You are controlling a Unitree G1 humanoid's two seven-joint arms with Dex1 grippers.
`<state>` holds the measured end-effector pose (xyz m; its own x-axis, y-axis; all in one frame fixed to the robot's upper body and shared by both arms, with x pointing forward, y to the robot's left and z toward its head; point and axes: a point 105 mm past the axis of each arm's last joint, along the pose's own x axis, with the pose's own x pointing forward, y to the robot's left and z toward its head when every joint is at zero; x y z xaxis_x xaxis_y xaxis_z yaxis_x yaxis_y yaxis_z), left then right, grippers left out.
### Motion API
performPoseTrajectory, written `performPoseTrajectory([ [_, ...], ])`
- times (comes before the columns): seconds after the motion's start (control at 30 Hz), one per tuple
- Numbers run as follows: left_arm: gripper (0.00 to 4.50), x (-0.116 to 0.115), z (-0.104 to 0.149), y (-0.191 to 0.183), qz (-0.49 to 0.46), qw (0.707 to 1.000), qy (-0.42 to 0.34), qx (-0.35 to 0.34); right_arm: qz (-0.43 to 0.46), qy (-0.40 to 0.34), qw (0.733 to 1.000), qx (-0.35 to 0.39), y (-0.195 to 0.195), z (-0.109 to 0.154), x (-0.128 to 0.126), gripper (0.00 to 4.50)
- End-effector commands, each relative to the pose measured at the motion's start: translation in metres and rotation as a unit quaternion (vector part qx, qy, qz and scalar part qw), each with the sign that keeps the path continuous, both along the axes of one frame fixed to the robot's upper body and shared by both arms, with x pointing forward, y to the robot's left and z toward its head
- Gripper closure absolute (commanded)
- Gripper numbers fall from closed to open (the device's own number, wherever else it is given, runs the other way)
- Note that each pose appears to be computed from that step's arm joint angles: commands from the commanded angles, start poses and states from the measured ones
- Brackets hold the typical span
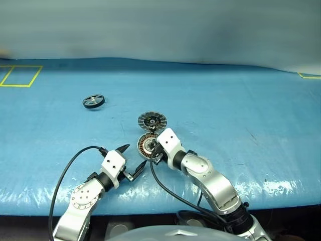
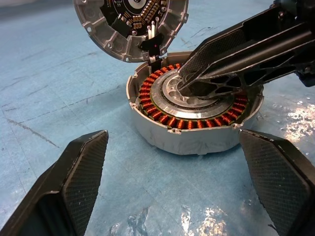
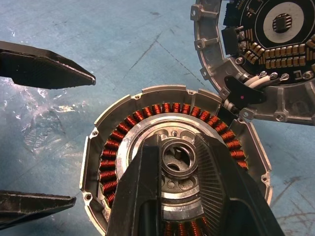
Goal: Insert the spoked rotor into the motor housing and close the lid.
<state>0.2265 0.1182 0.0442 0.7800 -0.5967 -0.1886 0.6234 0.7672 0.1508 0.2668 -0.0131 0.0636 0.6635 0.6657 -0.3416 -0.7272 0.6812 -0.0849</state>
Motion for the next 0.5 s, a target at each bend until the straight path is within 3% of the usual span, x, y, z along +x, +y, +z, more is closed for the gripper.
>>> performPoseTrajectory([
  [0.03, 0.00, 0.002, 0.008, -0.003, -0.003, 1.000, -0.019, -0.006, -0.011, 0.015, 1.000, 0.002, 0.000, -0.007, 0.001, 2.91],
  [0.13, 0.00, 0.003, 0.008, -0.004, -0.002, 1.000, -0.019, -0.009, -0.017, 0.004, 0.998, 0.065, 0.005, 0.016, 0.002, 1.94],
  [0.27, 0.00, 0.002, 0.008, -0.004, -0.002, 1.000, -0.016, -0.017, -0.001, 0.000, 0.995, 0.099, 0.006, 0.044, -0.007, 1.94],
  [0.4, 0.00, 0.003, 0.008, -0.004, -0.004, 1.000, -0.016, -0.016, 0.005, 0.016, 0.996, 0.090, 0.003, 0.052, -0.015, 1.94],
  [0.5, 0.00, 0.003, 0.009, -0.004, -0.002, 1.000, -0.018, -0.016, 0.006, 0.025, 0.999, 0.044, -0.001, 0.047, -0.016, 2.87],
])
